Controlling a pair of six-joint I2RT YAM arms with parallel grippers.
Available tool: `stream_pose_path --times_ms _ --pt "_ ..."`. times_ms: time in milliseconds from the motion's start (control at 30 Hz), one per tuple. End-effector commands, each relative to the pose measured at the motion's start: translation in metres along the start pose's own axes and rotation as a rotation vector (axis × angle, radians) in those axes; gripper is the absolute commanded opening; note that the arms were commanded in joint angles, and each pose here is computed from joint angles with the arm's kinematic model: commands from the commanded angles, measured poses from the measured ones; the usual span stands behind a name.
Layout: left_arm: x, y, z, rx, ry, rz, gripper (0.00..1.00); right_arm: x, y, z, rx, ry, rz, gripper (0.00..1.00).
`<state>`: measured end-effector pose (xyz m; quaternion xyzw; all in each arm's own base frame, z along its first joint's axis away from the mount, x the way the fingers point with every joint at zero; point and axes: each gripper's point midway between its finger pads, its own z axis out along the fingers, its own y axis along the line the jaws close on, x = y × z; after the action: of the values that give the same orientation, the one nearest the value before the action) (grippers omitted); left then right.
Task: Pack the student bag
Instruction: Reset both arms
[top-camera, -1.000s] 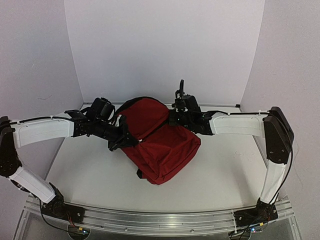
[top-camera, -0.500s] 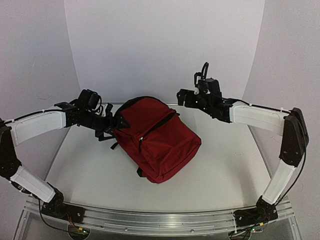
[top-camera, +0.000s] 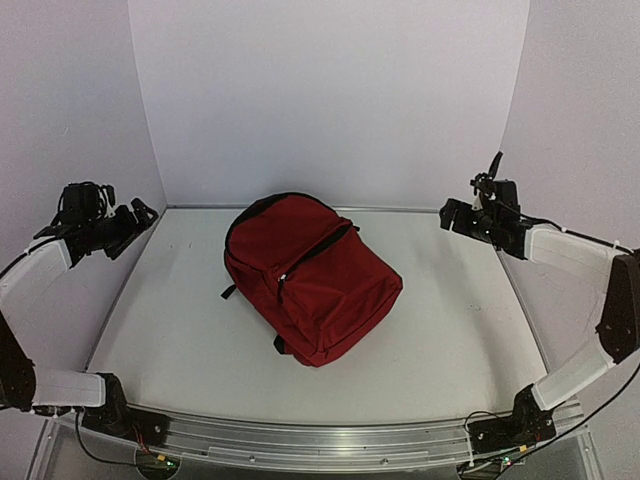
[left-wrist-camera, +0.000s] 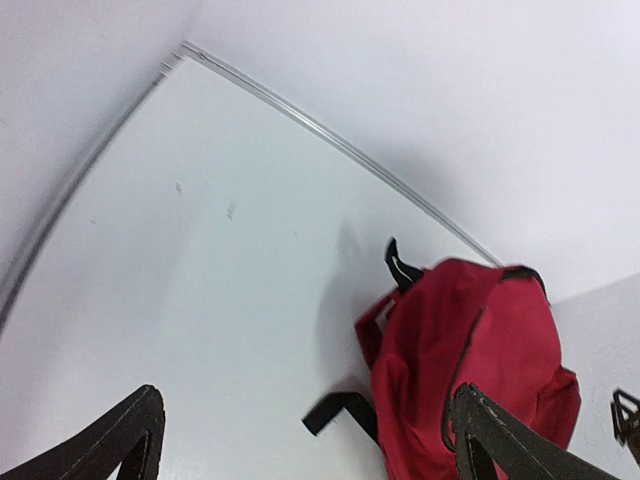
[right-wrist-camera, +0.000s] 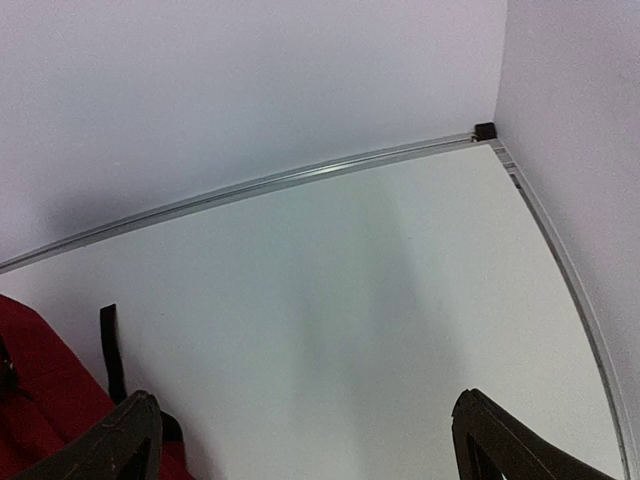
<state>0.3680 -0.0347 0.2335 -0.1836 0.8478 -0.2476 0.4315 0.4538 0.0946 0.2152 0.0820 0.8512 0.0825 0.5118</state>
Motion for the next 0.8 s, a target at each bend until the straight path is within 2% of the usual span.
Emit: stream_pose_path --times_ms 0,200,333,633,767 --pt "-0.045 0.027 -0.028 -0.079 -0.259 0.040 1.00 -0.034 -0.030 -0.041 0.038 -0.155 0.045 0.98" --pt "-0.054 0.058 -0.044 -0.196 -0.478 0.087 1.00 -0.051 -0.045 -0.095 0.020 -0.418 0.039 0.98" --pt "-0.042 0.074 -0.044 -0.238 -0.513 0.144 1.00 -0.048 -0.050 -0.124 -0.005 -0.547 0.006 0.98" --pt "0.000 0.112 -0.038 -0.328 -0.495 0.194 1.00 0.008 -0.070 -0.115 0.014 -0.533 0.006 0.98" --pt "0.006 0.115 -0.039 -0.325 -0.493 0.199 1.00 0.011 -0.071 -0.118 0.012 -0.543 0.006 0.98"
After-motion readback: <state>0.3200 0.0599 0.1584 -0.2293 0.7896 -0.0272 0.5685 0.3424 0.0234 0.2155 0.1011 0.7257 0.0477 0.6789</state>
